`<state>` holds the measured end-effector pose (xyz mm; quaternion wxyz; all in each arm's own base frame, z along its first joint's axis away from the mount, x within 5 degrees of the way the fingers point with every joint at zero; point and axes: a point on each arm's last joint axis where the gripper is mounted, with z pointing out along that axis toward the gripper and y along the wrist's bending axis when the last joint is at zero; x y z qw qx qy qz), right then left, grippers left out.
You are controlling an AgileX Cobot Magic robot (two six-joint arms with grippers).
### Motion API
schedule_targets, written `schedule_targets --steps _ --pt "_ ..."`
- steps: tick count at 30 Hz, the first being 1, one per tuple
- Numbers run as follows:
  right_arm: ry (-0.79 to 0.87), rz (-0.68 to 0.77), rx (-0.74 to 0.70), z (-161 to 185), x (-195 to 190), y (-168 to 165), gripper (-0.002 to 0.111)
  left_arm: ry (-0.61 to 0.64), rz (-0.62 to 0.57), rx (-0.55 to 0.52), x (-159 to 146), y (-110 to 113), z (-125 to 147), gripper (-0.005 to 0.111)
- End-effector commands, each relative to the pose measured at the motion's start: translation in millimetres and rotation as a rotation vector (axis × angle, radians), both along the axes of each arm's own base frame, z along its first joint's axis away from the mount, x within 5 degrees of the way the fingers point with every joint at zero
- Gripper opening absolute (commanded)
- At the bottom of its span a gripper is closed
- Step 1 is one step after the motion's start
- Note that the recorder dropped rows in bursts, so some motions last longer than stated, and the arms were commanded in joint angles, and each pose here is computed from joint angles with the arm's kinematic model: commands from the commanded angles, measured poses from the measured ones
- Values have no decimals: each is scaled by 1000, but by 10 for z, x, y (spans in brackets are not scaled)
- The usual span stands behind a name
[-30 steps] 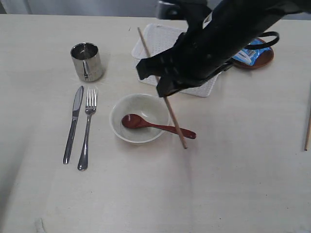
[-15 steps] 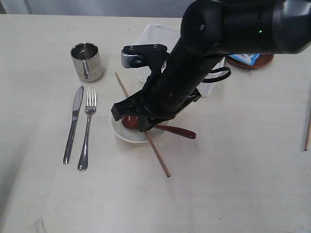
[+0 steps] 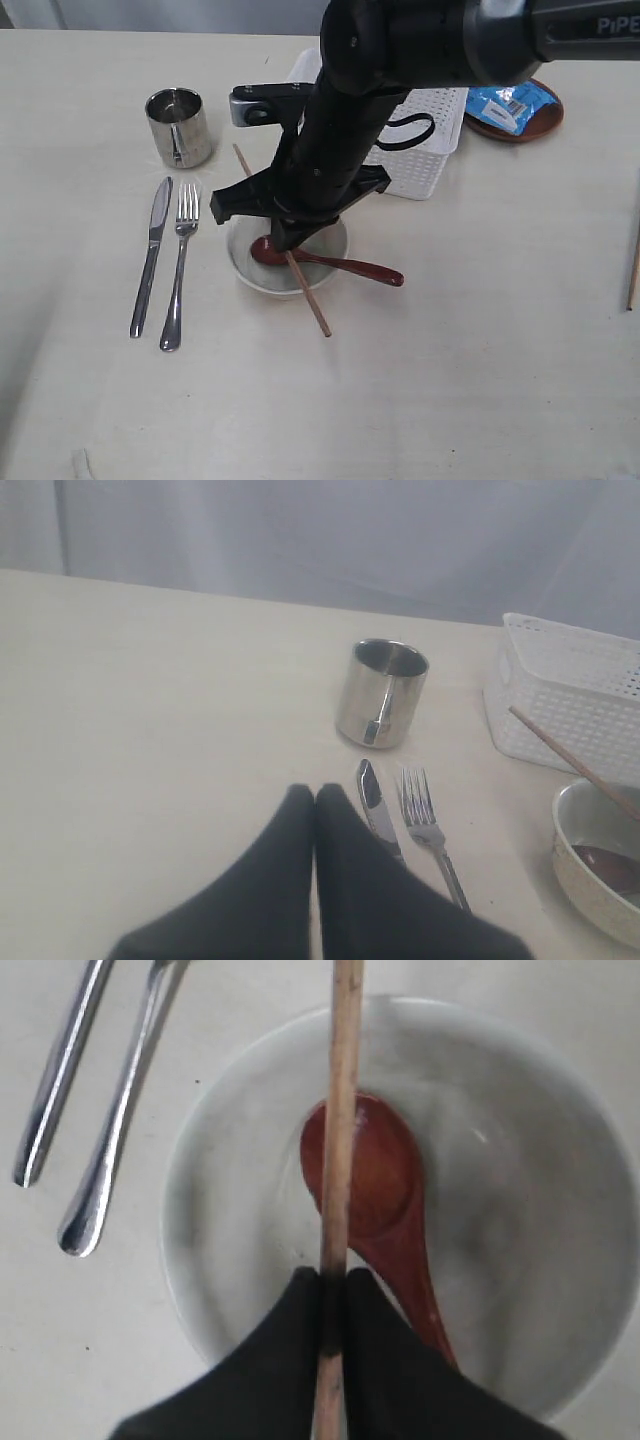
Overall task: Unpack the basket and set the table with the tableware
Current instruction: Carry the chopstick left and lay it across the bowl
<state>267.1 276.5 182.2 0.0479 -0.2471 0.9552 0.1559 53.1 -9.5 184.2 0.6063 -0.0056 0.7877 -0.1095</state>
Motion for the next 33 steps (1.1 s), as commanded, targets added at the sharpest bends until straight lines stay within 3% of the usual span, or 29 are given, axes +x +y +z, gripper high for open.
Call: schedule_targets --steps 1,7,12,15,22,25,27,28,30,33 --pt "7 6 -53 -1 3 -48 -1 -11 1 -5 1 0 2 0" --pt "29 -2 -42 2 -14 -39 0 -11 1 -5 1 0 2 0" --pt "27 -8 -36 4 -10 -33 28 -11 1 -5 1 0 2 0" --pt "18 -6 -33 33 -8 -36 29 -11 1 -5 1 0 2 0" --pt "-31 8 -44 761 67 -335 29 -11 1 -5 1 0 2 0" --pt "-157 -46 -151 1139 128 -833 29 -11 1 -5 1 0 2 0" --pt "-226 -138 -243 1201 188 -1201 27 -11 1 -5 1 0 2 0" --pt "-235 -186 -272 1172 217 -1351 26 -11 1 -5 1 0 2 0" --pt "-204 -400 -375 873 323 -1985 24 -11 1 -5 1 0 2 0" --pt "-164 -614 -379 529 344 -2559 25 -11 1 -5 1 0 2 0"
